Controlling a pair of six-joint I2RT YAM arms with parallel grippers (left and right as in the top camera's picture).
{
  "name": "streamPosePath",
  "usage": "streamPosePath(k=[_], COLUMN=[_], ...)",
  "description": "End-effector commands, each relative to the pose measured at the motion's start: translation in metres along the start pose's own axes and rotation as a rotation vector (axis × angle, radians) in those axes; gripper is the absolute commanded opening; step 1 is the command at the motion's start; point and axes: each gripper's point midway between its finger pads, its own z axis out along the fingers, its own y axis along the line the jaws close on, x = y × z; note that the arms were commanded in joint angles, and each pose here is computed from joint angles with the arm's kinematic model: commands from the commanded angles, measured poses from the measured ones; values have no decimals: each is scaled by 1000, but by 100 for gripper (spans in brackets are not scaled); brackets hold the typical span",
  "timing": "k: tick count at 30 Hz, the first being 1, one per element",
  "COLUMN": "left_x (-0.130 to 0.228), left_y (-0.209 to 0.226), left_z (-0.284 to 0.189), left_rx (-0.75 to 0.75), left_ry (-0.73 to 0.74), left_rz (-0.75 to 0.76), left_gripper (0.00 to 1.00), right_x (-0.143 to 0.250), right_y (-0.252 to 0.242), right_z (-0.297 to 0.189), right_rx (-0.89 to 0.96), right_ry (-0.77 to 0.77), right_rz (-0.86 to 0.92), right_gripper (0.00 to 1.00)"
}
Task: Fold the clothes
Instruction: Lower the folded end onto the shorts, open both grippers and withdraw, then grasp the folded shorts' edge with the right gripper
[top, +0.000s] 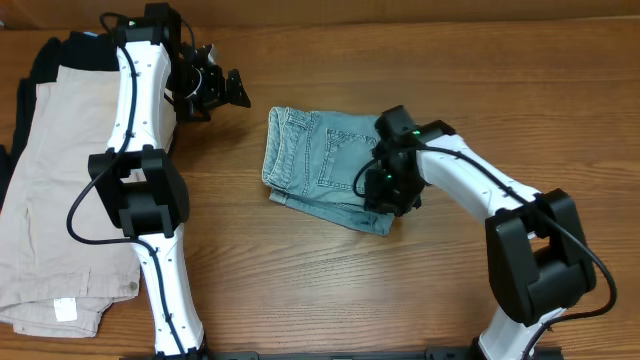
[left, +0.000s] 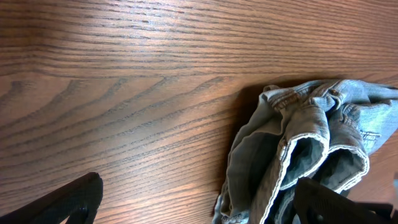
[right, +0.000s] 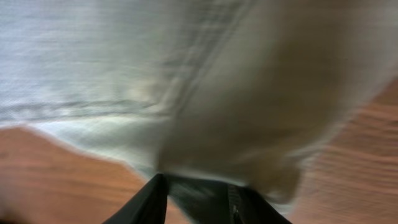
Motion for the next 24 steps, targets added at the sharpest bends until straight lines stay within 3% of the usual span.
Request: streamPosePath(k=[1, 13, 20, 24], left_x=[-6, -25, -36, -34], left_y=[-7, -24, -36, -35], left_z=[-7, 0, 3, 3], left_rx=[17, 15, 21, 14], left_ry=[-30, -103, -149, -142], left_rz=[10, 84, 129, 125], left_gripper=[100, 100, 100, 100], right_x=[-14, -108, -124, -96], right_y=[-37, -139, -91, -54], right_z=[-4, -58, -142, -146], right_rx=[20, 16, -184, -180], right_ry=[-63, -429, -413, -290], right_rz=[111, 319, 224, 177], right_gripper=[36, 34, 40, 53])
